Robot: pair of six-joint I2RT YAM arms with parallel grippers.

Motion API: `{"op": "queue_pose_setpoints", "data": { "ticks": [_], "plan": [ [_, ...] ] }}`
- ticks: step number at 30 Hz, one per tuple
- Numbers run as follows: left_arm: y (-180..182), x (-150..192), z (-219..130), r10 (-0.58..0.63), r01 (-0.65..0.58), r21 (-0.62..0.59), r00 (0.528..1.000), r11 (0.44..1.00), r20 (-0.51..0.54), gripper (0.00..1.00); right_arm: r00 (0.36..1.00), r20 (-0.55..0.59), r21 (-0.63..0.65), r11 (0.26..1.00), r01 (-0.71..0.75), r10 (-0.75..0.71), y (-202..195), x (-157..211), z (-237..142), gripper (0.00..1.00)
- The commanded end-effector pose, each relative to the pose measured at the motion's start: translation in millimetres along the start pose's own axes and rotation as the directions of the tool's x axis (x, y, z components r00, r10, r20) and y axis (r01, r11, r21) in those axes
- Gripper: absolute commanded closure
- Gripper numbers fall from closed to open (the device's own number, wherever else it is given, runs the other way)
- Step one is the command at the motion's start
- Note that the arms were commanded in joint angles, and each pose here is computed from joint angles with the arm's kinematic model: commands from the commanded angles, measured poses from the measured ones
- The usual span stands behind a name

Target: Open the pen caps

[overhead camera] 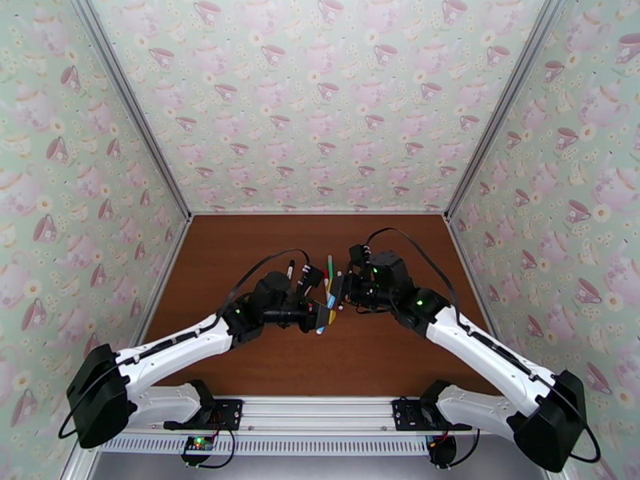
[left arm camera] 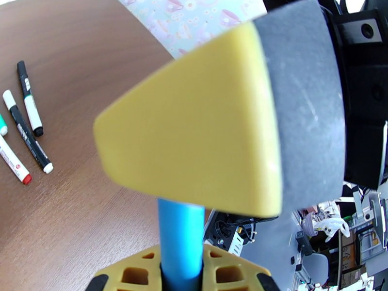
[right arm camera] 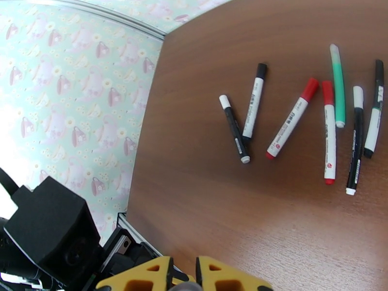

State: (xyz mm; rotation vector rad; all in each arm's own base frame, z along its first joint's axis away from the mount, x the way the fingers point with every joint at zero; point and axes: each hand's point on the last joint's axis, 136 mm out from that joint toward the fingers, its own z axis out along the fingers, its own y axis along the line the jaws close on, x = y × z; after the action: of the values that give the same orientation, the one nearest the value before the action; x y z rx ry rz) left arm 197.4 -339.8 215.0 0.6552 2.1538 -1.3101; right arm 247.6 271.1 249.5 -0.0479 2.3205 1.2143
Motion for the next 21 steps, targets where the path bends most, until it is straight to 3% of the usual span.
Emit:
{"op": "queue_pose_setpoints", "data": {
  "ticks": [1, 14, 21],
  "plan": [
    [15.6, 43.5, -5.6, -0.038, 0.032, -0.045, 0.989, 0.998, -0.145, 1.0, 0.988, 0.149, -0.009, 0.999, 0.051, -0.049, 16.0, -36.1, -23.5, 0.95],
    [30.7, 53.0, -7.6, 0.085, -0.149, -0.285, 0.971, 0.947, -0.225, 1.0, 0.964, 0.265, 0.087, 0.996, -0.009, -0.014, 4.2, -59.1, -46.3, 0.96],
    [-2.0, 61.6, -0.6, 0.064, -0.088, -0.087, 0.967, 0.992, -0.247, 1.0, 0.956, 0.294, 0.051, 0.999, 0.003, -0.018, 4.7, -67.9, -57.3, 0.96]
  ]
}}
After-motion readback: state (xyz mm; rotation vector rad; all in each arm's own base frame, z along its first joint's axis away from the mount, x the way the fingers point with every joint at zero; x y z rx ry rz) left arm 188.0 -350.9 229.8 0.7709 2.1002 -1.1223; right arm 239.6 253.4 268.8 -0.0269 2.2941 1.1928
